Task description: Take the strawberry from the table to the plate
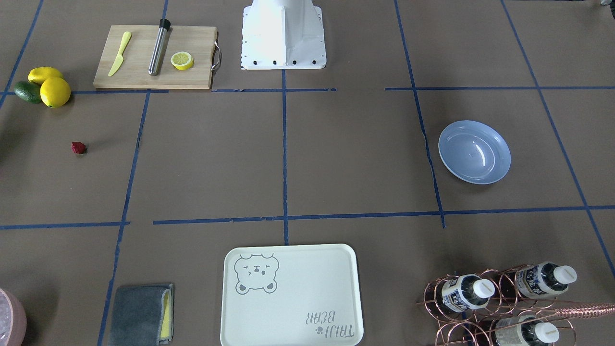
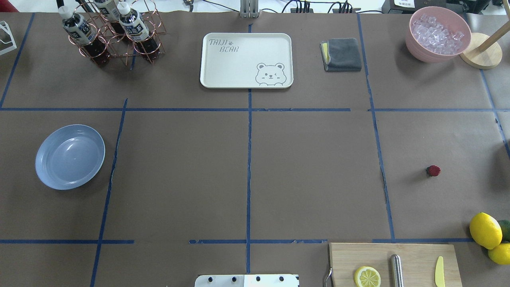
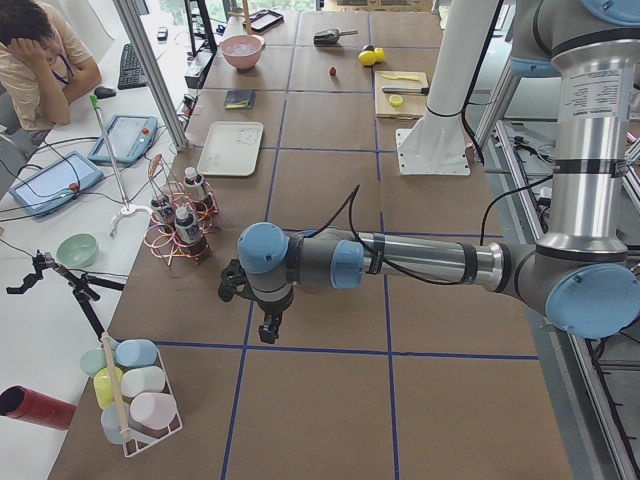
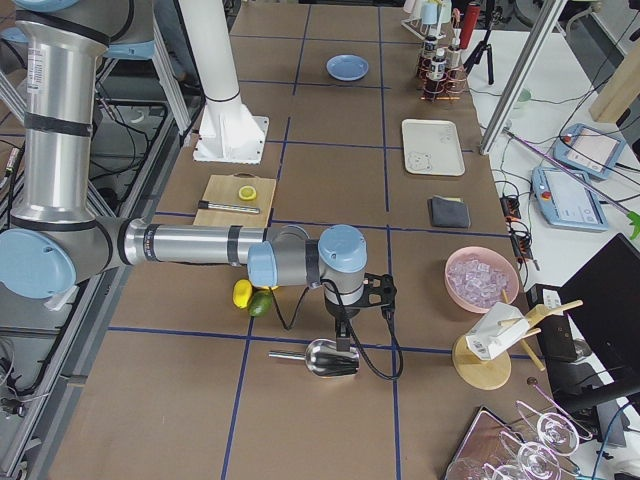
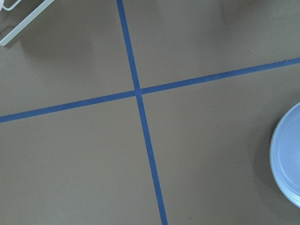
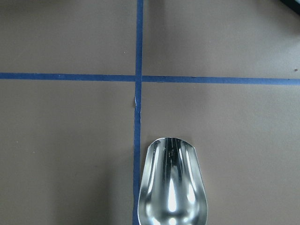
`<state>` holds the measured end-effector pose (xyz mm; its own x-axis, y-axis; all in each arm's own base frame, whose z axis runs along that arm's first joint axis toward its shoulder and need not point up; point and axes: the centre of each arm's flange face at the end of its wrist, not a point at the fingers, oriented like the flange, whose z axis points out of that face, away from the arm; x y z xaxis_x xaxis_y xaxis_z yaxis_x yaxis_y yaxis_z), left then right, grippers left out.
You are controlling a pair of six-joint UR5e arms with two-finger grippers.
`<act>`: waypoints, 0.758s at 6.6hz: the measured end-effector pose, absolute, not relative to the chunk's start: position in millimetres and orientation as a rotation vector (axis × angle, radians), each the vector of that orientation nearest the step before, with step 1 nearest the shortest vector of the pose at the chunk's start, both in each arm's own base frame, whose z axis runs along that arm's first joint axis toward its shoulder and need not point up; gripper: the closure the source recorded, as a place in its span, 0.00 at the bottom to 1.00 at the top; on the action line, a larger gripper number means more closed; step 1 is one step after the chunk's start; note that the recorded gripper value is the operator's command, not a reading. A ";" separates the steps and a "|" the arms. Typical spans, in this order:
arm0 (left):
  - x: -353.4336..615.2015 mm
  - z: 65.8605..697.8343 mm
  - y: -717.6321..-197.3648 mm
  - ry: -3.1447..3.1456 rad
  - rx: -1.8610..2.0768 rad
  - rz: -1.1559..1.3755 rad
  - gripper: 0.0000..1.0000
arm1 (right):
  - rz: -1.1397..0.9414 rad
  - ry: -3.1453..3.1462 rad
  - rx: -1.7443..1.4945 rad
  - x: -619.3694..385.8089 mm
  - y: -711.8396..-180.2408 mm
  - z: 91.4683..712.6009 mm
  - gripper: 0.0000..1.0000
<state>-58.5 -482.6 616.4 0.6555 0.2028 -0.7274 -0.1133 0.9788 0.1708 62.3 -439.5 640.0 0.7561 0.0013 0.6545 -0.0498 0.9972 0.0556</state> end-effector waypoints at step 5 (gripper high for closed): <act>-60.1 609.9 -484.9 0.813 0.144 0.194 0.00 | 0.006 -0.760 0.102 54.9 -449.2 618.4 0.00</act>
